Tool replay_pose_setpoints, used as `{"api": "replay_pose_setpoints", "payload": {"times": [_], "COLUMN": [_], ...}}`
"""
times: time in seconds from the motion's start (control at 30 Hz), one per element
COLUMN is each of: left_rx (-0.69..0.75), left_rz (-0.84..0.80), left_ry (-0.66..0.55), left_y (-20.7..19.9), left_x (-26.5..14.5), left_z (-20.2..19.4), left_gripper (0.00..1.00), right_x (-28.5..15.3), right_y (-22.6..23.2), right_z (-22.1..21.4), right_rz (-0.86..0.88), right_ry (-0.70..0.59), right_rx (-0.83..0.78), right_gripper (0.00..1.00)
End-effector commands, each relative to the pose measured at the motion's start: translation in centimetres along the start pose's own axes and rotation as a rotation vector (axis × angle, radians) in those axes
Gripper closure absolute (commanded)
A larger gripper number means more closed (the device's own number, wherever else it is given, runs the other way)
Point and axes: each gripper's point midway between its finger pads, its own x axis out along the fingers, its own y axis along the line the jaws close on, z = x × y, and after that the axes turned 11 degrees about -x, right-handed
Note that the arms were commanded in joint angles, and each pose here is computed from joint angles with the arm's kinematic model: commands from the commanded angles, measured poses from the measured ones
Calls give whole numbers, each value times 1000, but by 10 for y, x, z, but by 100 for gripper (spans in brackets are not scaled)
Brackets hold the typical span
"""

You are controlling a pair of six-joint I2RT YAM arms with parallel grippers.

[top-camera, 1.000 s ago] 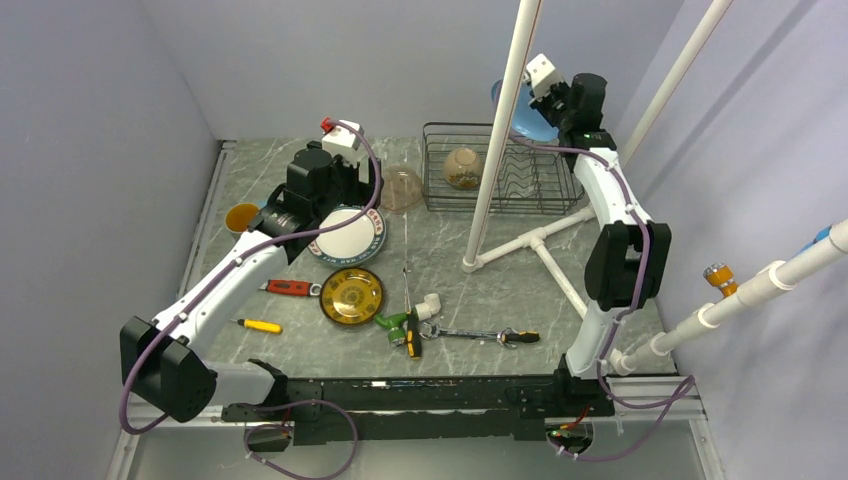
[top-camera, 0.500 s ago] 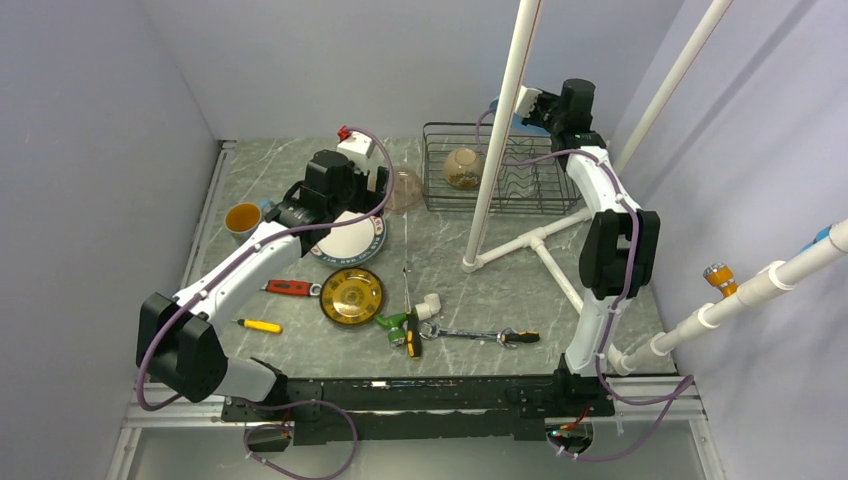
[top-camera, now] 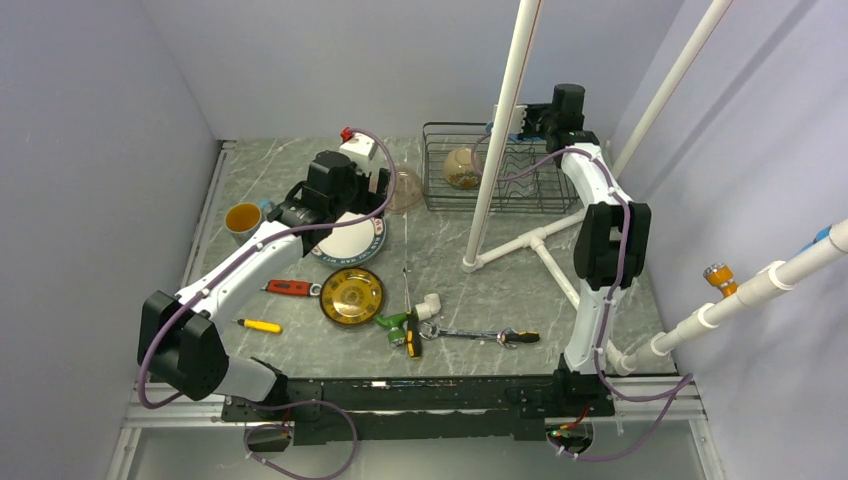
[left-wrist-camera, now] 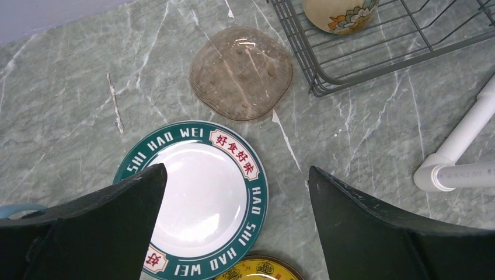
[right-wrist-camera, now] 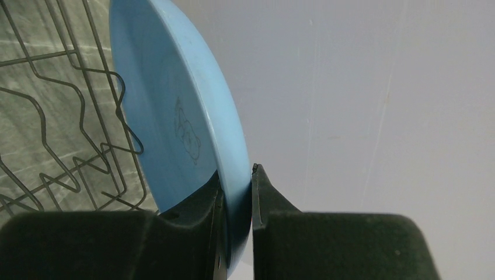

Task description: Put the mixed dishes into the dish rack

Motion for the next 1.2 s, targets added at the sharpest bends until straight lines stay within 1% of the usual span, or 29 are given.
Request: {"api": "replay_pose_setpoints", "payload": {"times": [0.0,0.13,0.17,0.27,0.47,0.6,0.77,0.93,1.0,1.07,1.13,1.17], "left_rx": [23,28,30,29,31,31,30,31,30,28,31,31], "left_rz": [3,11,10,10,9,6,3,-2,-4,-6,-5,-3], "left_ry": [-48,-48,-48,-46,-48,-51,-59,-64,-63,-67,-67,-66], "left_y": [-3,-2,-2,-2,-2,-3,-3,-4,-5,-5,-5,-5], "left_x": [-2,-2,-2,-1,-1,-2,-4,-5,-6,-6,-6,-6], "left_z": [16,15,15,14,15,15,16,17,17,19,18,18], "left_gripper": [4,4,4,4,4,3,3,3,3,3,3,3], "right_x": [7,13,13,16,20,18,14,8,6,5,7,7], "right_y": [-20,-11,-10,-7,-5,-5,-8,-15,-18,-18,-18,-18], "right_z": [12,11,12,13,10,10,7,5,7,11,13,12], "right_rz": [-17,23,24,29,19,14,-3,-22,-50,-71,-100,-118], "right_ry": [-83,-95,-99,-105,-78,-71,-54,-33,-26,-28,1,19], "right_rx": [-128,-148,-151,-161,-146,-123,-85,-58,-51,-61,-86,-101], "right_gripper": [100,100,99,78,54,44,37,35,39,51,68,73]}}
